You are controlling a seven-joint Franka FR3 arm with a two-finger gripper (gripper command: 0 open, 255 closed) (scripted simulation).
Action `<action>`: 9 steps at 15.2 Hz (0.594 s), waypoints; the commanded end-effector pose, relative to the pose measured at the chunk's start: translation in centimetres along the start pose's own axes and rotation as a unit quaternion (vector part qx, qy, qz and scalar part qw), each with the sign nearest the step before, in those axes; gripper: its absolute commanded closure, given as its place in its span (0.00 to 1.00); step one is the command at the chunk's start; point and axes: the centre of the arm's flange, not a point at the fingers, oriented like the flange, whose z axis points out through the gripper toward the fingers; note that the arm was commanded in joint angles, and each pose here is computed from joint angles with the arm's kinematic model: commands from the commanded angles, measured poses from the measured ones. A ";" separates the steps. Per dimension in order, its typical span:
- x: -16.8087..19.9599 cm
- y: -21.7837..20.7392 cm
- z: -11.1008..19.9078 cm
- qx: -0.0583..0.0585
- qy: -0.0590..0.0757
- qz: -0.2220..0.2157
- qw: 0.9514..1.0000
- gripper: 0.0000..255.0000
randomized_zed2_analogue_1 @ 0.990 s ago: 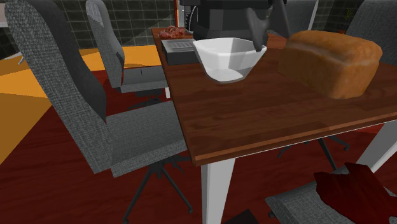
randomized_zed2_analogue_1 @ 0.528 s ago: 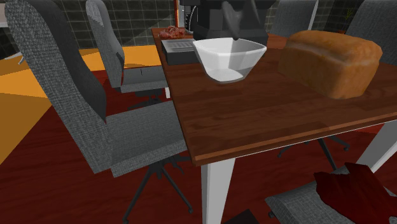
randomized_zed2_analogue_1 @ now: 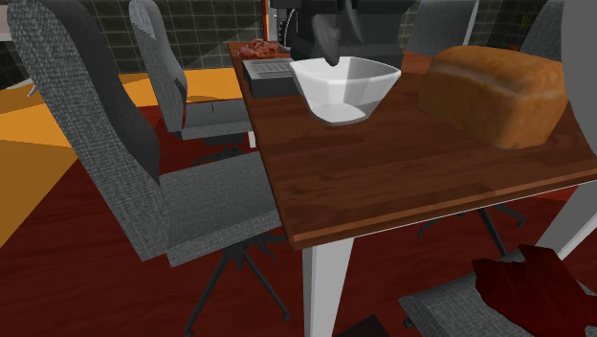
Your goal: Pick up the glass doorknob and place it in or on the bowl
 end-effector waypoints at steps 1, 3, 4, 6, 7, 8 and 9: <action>-0.5 -0.1 0.9 0.000 0.001 0.000 1.000 1.00; -1.0 -0.2 1.8 0.000 0.001 0.000 1.000 1.00; -1.2 -0.3 2.3 0.000 0.001 0.000 1.000 1.00; -1.8 -0.4 3.2 0.000 0.001 0.000 1.000 1.00; -2.0 -0.4 3.7 0.000 0.001 0.000 1.000 1.00; -2.3 -0.5 4.1 0.000 0.001 0.000 1.000 1.00; -2.5 -0.5 4.6 0.000 0.001 0.000 1.000 1.00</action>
